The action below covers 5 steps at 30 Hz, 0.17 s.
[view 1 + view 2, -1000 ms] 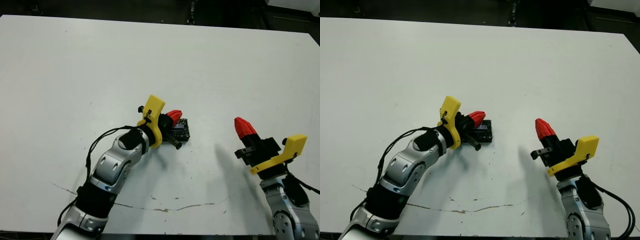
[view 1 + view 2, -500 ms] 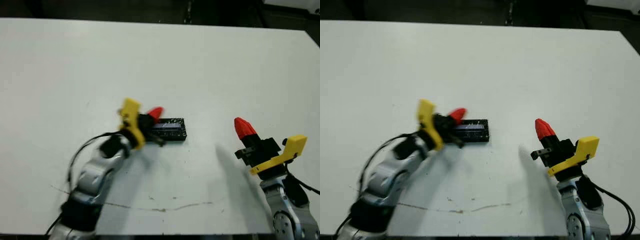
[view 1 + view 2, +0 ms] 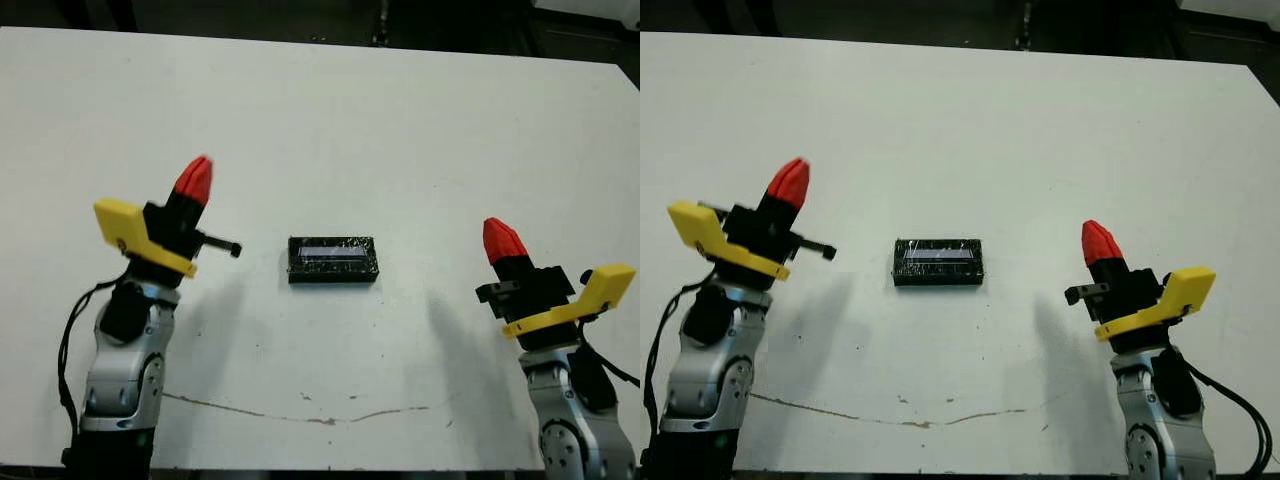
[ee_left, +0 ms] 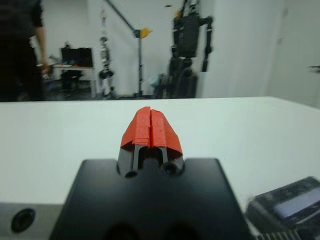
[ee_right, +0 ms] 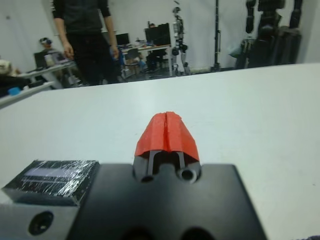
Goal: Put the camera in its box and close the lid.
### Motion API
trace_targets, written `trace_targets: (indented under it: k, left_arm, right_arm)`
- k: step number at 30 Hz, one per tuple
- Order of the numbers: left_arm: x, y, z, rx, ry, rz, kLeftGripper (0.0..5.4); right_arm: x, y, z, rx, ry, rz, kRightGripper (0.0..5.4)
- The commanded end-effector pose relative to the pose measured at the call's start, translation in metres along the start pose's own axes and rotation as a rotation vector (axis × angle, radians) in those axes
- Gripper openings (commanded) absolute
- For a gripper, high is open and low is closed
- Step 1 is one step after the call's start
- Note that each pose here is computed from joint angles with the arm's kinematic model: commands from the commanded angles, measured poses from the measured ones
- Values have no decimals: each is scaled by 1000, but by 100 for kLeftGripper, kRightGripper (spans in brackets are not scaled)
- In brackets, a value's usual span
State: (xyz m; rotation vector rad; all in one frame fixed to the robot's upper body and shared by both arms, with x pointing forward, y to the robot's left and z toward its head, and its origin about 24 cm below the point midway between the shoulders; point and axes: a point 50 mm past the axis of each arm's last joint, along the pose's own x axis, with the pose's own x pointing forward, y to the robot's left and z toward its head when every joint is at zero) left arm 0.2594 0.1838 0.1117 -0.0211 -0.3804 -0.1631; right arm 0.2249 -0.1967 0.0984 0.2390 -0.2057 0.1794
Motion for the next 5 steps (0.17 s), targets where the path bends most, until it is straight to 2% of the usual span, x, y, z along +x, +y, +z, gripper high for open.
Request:
trace_targets:
  k: [1, 5]
  left_arm:
    - [-11, 1, -9, -16, 29, 72, 1]
    - [-17, 0, -15, -11, 55, 84, 1]
  right_arm:
    - [1, 0, -1, 14, 13, -37, 0]
    - [2, 2, -1, 19, 15, -43, 0]
